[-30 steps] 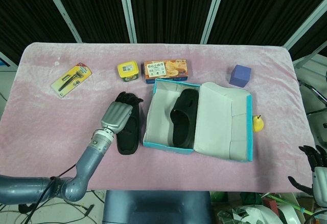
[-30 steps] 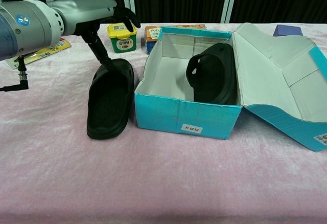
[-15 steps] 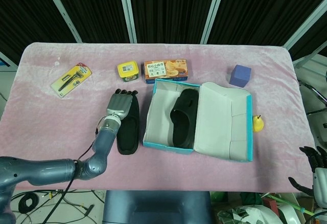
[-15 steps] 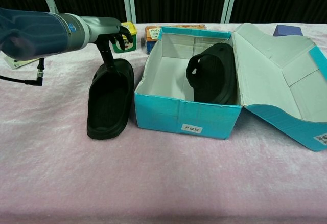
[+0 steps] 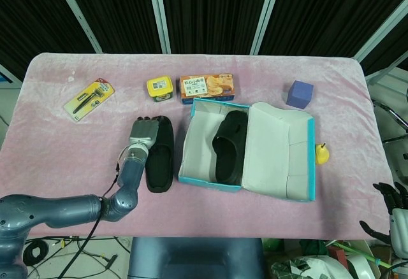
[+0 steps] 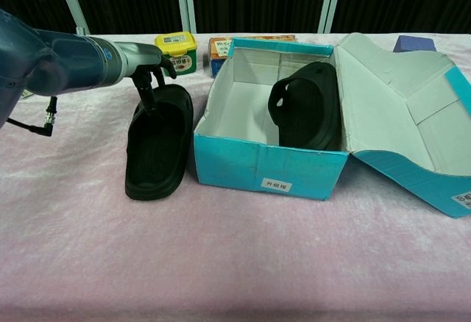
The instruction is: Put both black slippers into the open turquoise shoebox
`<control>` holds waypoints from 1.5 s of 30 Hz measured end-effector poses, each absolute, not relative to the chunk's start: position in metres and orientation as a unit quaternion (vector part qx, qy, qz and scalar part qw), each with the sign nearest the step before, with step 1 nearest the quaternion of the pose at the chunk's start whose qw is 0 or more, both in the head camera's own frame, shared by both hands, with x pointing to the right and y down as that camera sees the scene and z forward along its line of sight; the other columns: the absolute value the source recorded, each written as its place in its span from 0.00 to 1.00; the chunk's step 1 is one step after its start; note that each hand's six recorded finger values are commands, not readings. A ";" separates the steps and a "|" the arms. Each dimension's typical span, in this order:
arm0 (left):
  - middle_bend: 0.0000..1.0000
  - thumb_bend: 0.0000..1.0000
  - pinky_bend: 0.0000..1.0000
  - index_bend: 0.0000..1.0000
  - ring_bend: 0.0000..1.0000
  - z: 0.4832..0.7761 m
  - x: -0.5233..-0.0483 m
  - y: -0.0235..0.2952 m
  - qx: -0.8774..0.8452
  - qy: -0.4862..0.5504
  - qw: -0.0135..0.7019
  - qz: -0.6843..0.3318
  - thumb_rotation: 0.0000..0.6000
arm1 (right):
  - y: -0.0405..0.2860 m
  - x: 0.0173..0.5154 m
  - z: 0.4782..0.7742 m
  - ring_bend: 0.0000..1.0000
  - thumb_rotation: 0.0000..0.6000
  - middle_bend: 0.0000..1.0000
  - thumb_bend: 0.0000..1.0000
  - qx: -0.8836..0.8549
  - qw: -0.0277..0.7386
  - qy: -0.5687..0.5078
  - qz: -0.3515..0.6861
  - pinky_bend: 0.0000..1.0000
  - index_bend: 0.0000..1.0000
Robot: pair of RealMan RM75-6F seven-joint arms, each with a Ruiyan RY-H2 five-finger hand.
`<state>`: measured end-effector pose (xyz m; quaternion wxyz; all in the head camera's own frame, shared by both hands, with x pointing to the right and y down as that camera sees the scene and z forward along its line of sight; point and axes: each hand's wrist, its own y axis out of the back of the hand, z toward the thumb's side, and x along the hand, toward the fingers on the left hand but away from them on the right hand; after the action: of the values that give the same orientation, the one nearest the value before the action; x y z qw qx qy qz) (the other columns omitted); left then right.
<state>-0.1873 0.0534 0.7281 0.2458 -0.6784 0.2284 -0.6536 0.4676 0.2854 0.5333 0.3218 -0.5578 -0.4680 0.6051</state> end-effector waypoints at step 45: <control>0.49 0.00 0.41 0.36 0.36 0.659 -0.111 0.004 -0.865 0.371 0.032 -0.336 1.00 | 0.287 0.467 0.526 0.07 1.00 0.17 0.01 -0.552 0.326 -0.475 0.603 0.20 0.21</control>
<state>-0.1114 0.0040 0.6588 0.0321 -0.8648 0.3715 -0.3362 0.4668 0.2870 0.5258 0.3256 -0.5519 -0.4750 0.6031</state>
